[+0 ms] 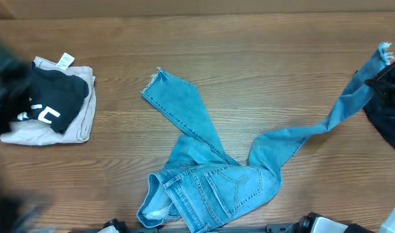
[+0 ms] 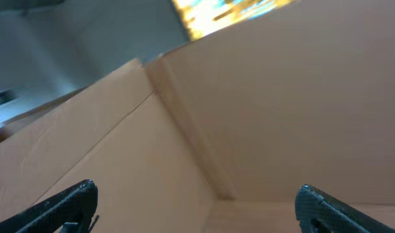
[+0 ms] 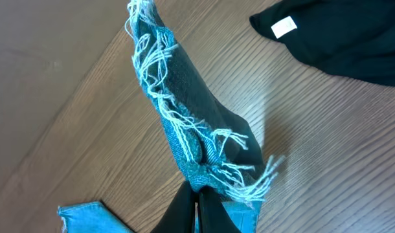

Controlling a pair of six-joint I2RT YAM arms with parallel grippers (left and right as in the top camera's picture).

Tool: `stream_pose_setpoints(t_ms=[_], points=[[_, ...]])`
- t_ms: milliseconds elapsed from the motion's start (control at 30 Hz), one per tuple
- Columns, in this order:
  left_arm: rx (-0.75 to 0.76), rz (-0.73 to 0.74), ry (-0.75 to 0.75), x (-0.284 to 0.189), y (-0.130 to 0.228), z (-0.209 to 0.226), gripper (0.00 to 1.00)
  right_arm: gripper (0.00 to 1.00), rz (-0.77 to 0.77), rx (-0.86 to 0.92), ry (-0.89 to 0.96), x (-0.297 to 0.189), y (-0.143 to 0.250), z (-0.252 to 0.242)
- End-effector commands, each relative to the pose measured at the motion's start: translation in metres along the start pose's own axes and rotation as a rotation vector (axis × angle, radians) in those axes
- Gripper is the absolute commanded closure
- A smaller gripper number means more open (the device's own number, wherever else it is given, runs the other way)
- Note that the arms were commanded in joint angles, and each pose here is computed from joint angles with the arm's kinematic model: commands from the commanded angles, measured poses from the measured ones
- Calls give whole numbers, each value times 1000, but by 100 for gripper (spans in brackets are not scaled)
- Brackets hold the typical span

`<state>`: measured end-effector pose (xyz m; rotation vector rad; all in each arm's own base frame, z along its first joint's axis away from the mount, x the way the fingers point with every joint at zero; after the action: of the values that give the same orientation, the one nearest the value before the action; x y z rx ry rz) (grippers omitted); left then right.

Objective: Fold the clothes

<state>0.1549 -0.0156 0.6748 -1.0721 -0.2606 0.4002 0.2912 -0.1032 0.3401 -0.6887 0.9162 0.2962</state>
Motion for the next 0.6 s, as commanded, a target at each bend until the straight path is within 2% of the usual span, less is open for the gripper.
stream_pose_setpoints(t_ms=[0, 133, 267, 367, 567], points=[[-27, 79, -148, 25, -10, -58, 0, 96, -29, -18, -26, -10, -4, 6], [8, 88, -176, 41, -18, -107, 0, 96, -30, -22, -26, -10, -4, 6], [15, 68, -169, 46, -21, -129, 0, 96, -30, -26, -26, -10, -4, 6], [-129, 73, -154, 40, -19, -140, 0, 96, -30, -26, -27, -10, -4, 6], [-153, -174, 62, -1, -55, -171, 0, 96, -29, -26, -26, -10, -4, 6]])
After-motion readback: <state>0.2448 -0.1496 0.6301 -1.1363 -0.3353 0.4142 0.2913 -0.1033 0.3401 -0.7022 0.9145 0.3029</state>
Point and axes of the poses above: each gripper's point midway between its finger pads, its own x axis out along the fingers, its own z axis along the line the jaws close on, y = z × x, the point moved 4 cm from there along -x, back along the fingers, and after that the axes turned 3 degrees about x, right-handed, at the moved point
